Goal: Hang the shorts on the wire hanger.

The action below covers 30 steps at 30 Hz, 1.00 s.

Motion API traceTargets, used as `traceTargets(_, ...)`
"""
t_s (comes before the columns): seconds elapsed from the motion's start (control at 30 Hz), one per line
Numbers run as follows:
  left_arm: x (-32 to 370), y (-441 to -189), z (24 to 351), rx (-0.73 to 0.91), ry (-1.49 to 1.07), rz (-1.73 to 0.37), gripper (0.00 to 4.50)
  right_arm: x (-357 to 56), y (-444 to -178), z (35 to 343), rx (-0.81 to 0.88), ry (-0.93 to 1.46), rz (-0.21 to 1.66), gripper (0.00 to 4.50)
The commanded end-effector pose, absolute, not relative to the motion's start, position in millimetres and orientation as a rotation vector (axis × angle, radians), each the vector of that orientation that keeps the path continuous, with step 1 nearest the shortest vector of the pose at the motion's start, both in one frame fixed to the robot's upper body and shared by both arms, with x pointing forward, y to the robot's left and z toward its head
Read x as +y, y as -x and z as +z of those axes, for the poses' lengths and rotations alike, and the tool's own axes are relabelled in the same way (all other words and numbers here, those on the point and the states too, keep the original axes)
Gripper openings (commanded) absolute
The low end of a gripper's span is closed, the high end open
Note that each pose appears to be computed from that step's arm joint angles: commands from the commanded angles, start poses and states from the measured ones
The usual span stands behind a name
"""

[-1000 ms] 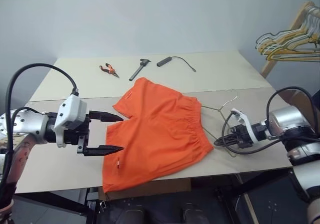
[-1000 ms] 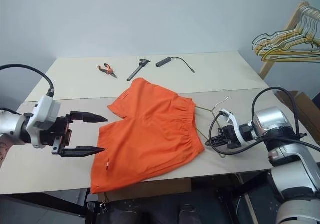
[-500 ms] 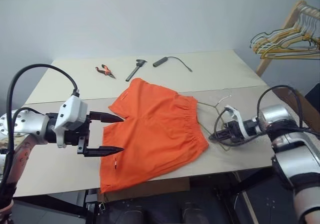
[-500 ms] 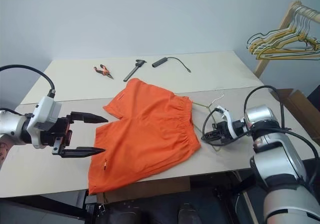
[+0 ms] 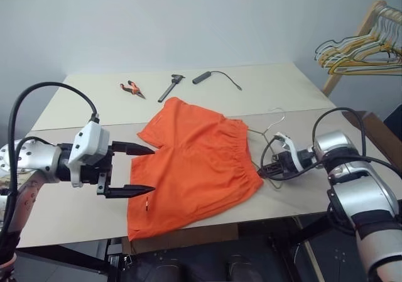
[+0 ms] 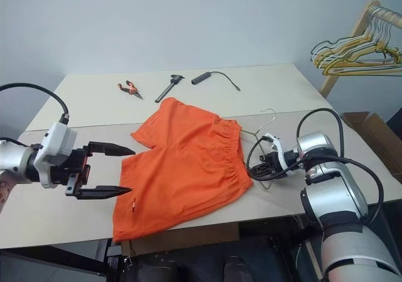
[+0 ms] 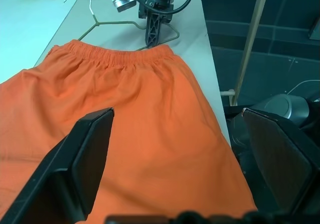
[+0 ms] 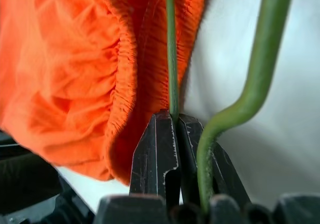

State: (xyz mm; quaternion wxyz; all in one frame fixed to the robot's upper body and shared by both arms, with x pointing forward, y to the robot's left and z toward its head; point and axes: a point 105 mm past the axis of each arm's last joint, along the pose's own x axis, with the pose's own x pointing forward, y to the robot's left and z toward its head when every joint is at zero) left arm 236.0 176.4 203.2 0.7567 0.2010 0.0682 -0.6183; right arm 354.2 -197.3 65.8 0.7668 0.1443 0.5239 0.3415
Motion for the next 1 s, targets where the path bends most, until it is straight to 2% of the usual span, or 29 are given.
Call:
traceTargets(0.03,175.1,-236.4,210.8,0.115,-0.481,-1.348,4.47,-196.3,-374.2,78.4,1.016,-0.308,0.677,0.0)
traceTargets(0.13,175.4,-236.4,211.0,0.116,-0.484,-1.348,4.47,-194.5,-383.7,83.6,0.946,-0.3,0.66,0.0)
traceTargets(0.27,175.6,-237.6,211.9,0.115,-0.487,-1.348,4.47,-187.7,-389.6,98.0,0.873,-0.212,0.741,0.0)
traceTargets(0.4,176.6,-241.2,214.0,0.11,-0.493,-1.347,4.47,-184.3,-409.1,127.2,0.629,0.148,0.741,0.0)
traceTargets(0.53,179.2,-251.1,220.6,0.09,-0.521,-1.337,4.47,-170.9,-411.4,171.6,0.402,0.382,0.766,0.0)
traceTargets(0.67,183.6,-264.7,232.3,0.053,-0.573,-1.318,4.47,-148.6,-401.3,204.8,0.251,0.562,0.823,0.0)
traceTargets(0.73,186.6,-272.4,239.9,0.031,-0.603,-1.301,4.47,-136.9,-394.3,211.4,0.206,0.663,0.857,0.0)
traceTargets(0.83,191.8,-286.0,259.3,-0.024,-0.672,-1.269,4.47,-112.5,-372.6,211.2,0.198,0.776,0.989,0.0)
traceTargets(1.0,197.9,-299.3,286.1,-0.081,-0.785,-1.266,4.47,-87.3,-340.3,213.2,0.258,0.804,1.185,0.0)
